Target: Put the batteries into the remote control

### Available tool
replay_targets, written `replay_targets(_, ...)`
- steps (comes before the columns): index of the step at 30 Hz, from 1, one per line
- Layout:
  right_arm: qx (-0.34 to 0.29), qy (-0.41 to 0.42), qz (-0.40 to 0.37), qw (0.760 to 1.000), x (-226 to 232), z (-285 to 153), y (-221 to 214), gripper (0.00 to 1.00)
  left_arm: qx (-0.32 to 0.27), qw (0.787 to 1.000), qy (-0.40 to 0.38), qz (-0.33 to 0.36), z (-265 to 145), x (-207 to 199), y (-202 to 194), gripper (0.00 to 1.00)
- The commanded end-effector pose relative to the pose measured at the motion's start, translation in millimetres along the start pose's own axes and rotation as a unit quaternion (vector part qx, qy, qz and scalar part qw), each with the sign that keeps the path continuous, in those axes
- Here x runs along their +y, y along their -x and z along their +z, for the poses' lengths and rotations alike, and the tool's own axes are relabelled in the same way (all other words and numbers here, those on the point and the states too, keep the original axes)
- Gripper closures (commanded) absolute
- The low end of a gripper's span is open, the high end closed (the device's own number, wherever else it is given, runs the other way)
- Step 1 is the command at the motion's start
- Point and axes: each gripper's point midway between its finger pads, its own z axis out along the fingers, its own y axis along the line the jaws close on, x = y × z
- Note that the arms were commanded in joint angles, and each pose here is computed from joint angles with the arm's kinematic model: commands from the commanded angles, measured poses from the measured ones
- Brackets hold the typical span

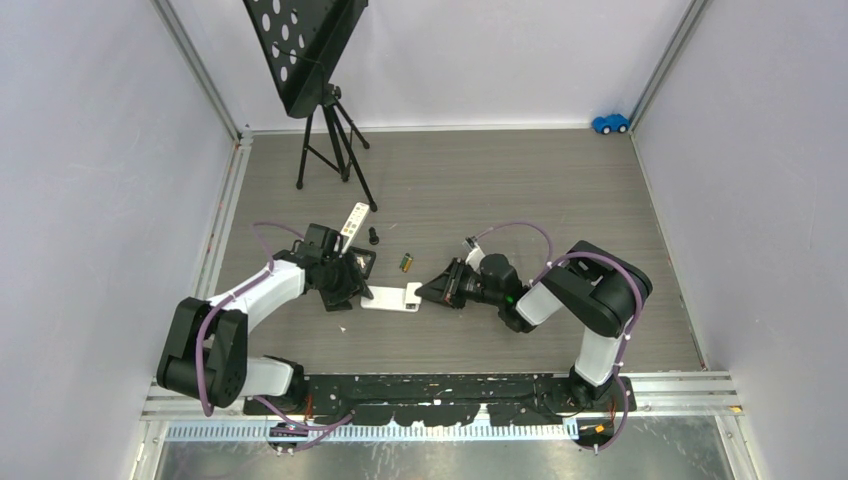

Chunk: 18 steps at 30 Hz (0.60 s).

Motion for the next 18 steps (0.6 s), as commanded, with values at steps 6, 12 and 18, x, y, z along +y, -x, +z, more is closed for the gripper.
replay_targets(6, -0.017, 0.006, 0.005, 1.0, 1, 11, 6, 1.0, 0.001, 1.0, 0.0, -0.002, 5, 2, -1, 0.41)
replay_targets(12, -0.009, -0.006, 0.009, 1.0, -7, 15, 3, 1.0, 0.0, 1.0, 0.0, -0.001, 5, 2, -1, 0.41)
replay_targets(18, -0.003, -0.009, 0.011, 1.0, -9, 20, 2, 1.0, 0.003, 1.0, -0.003, 0.001, 6, 1, -1, 0.42)
